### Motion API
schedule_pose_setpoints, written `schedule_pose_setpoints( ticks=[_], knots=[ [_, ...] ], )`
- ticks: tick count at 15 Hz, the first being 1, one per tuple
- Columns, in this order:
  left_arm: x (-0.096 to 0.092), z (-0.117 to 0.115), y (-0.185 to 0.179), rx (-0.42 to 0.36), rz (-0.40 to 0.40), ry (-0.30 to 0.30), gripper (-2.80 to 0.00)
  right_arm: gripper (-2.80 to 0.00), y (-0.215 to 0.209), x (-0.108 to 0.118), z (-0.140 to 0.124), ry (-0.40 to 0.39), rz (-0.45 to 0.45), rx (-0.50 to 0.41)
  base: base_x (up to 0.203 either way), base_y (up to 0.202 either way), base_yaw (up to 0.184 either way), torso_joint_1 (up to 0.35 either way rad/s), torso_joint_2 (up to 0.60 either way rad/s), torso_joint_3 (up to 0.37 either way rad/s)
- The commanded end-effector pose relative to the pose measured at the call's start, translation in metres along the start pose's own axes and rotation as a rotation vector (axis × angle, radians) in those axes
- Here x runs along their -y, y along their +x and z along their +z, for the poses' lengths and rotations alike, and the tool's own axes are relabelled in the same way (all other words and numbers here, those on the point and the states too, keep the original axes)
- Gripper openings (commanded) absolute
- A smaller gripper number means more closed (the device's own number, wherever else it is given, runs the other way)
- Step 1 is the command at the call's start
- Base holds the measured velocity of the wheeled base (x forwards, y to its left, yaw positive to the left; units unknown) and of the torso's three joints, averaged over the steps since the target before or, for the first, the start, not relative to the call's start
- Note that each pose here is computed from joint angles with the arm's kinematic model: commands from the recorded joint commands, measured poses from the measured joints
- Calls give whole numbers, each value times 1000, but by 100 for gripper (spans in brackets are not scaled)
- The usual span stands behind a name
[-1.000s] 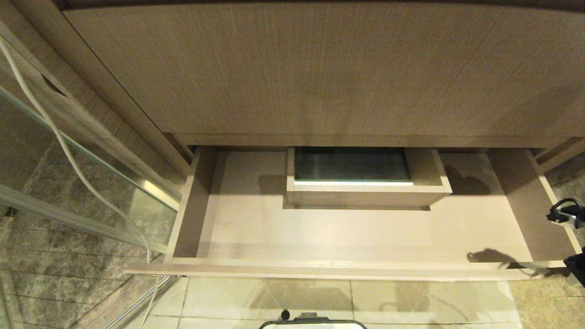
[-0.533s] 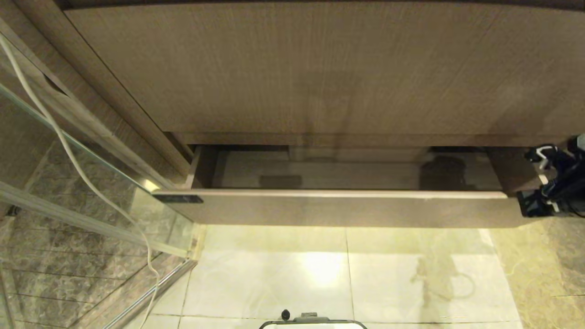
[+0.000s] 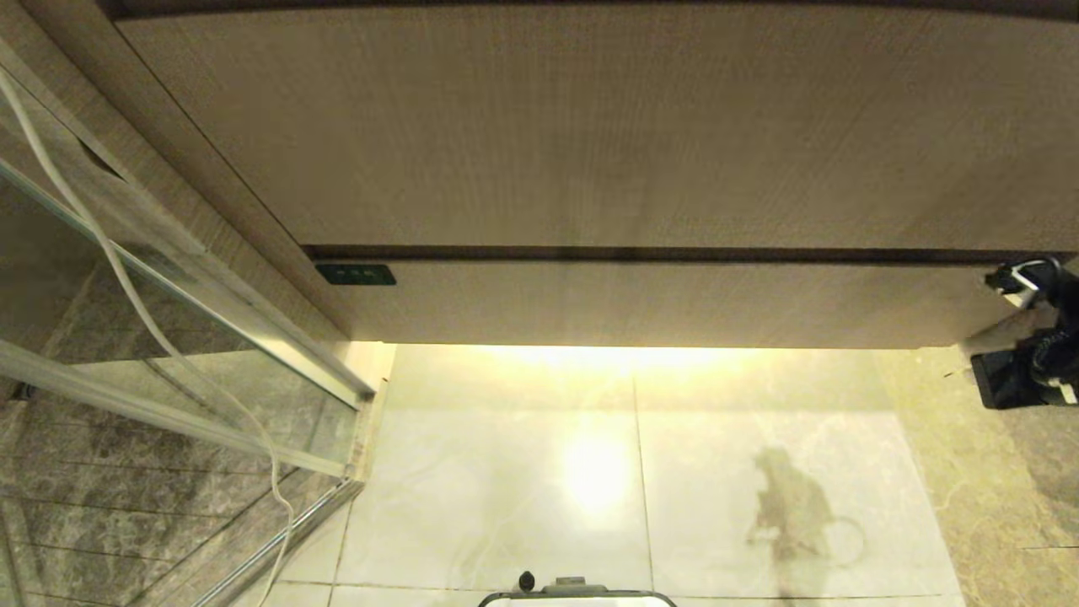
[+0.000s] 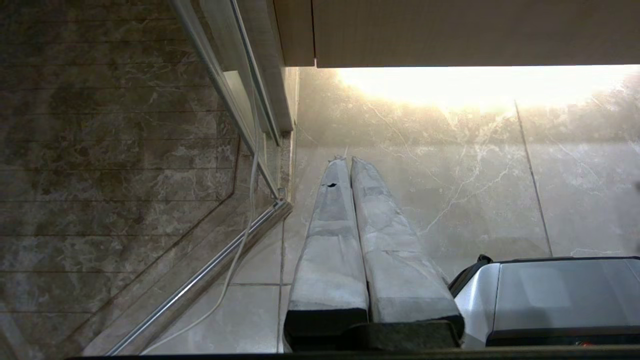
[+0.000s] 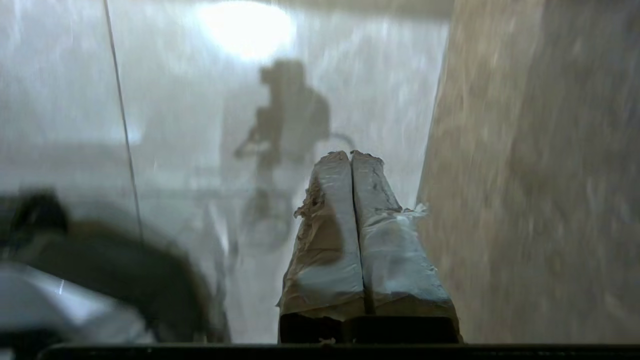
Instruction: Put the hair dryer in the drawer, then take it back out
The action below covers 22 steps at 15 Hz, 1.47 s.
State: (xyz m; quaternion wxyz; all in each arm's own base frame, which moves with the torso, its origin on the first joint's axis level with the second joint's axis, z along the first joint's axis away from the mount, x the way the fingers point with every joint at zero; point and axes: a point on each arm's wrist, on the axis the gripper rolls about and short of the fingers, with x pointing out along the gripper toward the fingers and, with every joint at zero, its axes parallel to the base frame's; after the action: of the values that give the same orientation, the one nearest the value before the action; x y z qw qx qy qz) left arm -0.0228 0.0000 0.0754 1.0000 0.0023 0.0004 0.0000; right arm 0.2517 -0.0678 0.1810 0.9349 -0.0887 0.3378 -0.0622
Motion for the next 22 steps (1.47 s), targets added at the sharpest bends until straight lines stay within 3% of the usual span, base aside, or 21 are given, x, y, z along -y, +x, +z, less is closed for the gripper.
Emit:
schedule_pose_setpoints(
  ticks=[1, 6, 12, 14, 19, 22],
  knots=[
    [0, 0, 0, -1, 0, 0, -280, -280, -46, -10, -25, -6, 6, -7, 0, 0, 0, 0, 0, 0],
    [0, 0, 0, -1, 0, 0, -280, -280, -116, -31, -72, -21, 43, 138, 0, 0, 0, 0, 0, 0],
    [0, 0, 0, -1, 0, 0, -280, -280, -150, -67, -182, 56, 180, 459, 0, 0, 0, 0, 0, 0],
    [0, 0, 0, -2, 0, 0, -280, -280, -152, -70, -209, 78, 167, 536, 0, 0, 0, 0, 0, 0],
    [0, 0, 0, -1, 0, 0, -280, -280, -158, -72, -243, 135, 122, 720, 0, 0, 0, 0, 0, 0],
    [0, 0, 0, -1, 0, 0, -280, -280, -157, -72, -247, 162, 126, 712, 0, 0, 0, 0, 0, 0]
  ],
)
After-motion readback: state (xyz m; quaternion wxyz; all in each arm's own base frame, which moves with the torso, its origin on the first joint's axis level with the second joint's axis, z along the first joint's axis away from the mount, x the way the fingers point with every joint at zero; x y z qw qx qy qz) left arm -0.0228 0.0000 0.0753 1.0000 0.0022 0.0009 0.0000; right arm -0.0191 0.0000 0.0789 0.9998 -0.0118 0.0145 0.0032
